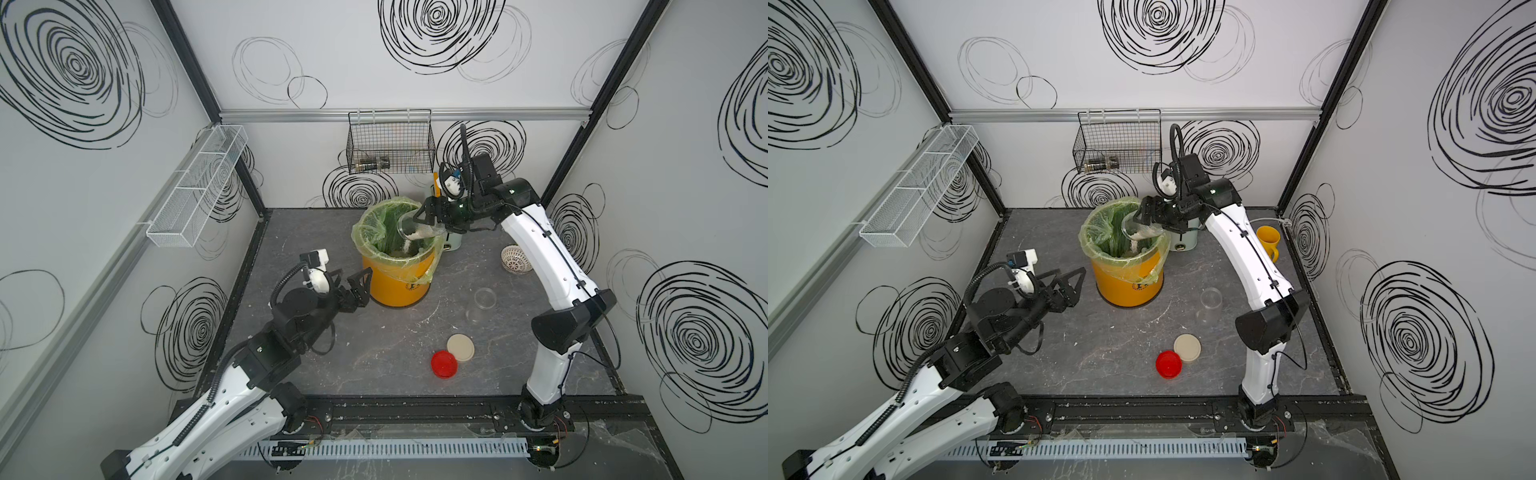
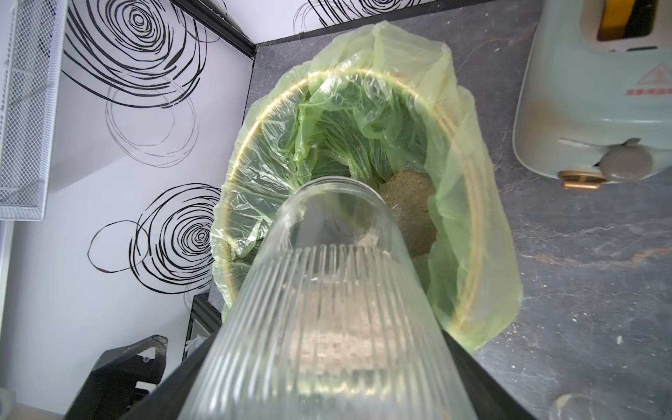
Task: Empty expired oatmeal from jars
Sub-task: Pour the expired oatmeal into the trash bin.
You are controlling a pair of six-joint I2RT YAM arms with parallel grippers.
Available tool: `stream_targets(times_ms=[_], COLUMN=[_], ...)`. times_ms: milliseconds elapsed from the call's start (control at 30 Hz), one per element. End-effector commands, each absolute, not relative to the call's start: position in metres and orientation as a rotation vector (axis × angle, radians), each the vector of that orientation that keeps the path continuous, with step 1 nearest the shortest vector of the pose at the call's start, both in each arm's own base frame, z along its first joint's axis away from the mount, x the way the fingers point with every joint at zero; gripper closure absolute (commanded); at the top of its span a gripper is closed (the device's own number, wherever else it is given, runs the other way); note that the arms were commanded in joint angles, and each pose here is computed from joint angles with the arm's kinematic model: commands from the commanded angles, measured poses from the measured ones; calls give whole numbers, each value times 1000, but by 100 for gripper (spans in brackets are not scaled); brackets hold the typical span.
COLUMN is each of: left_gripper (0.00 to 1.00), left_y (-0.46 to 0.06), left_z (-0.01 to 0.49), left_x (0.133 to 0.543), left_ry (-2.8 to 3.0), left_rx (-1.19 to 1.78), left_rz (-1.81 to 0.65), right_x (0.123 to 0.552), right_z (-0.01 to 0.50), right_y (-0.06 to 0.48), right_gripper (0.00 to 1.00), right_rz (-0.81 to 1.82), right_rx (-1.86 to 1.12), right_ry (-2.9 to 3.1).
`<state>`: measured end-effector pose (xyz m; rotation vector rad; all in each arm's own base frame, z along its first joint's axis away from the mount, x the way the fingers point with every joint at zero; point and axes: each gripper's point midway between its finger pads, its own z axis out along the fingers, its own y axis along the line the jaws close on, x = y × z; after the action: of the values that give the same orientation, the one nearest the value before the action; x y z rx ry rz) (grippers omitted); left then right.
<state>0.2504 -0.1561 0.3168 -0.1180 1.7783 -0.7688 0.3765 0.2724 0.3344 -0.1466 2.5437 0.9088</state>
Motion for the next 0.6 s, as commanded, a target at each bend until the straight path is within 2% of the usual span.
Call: stream_targets(times_ms=[0,267,567], left_gripper=[4,4,4], left_y=[-154,-157,-157], left_z=[324,320,320], left_x=[251,249,248], left_ry=[1736,1728,1720], left_rx=[-135,-131,-131], left_rz=[-802,-841,-846], right_x=[370,368,366], right_z=[347,346,354], right_y=[274,261,267], right_gripper=[90,95,96], right_rz=[981,996,1336], right_rx=[-109,35,220], right_ry=[2543,2628,2623])
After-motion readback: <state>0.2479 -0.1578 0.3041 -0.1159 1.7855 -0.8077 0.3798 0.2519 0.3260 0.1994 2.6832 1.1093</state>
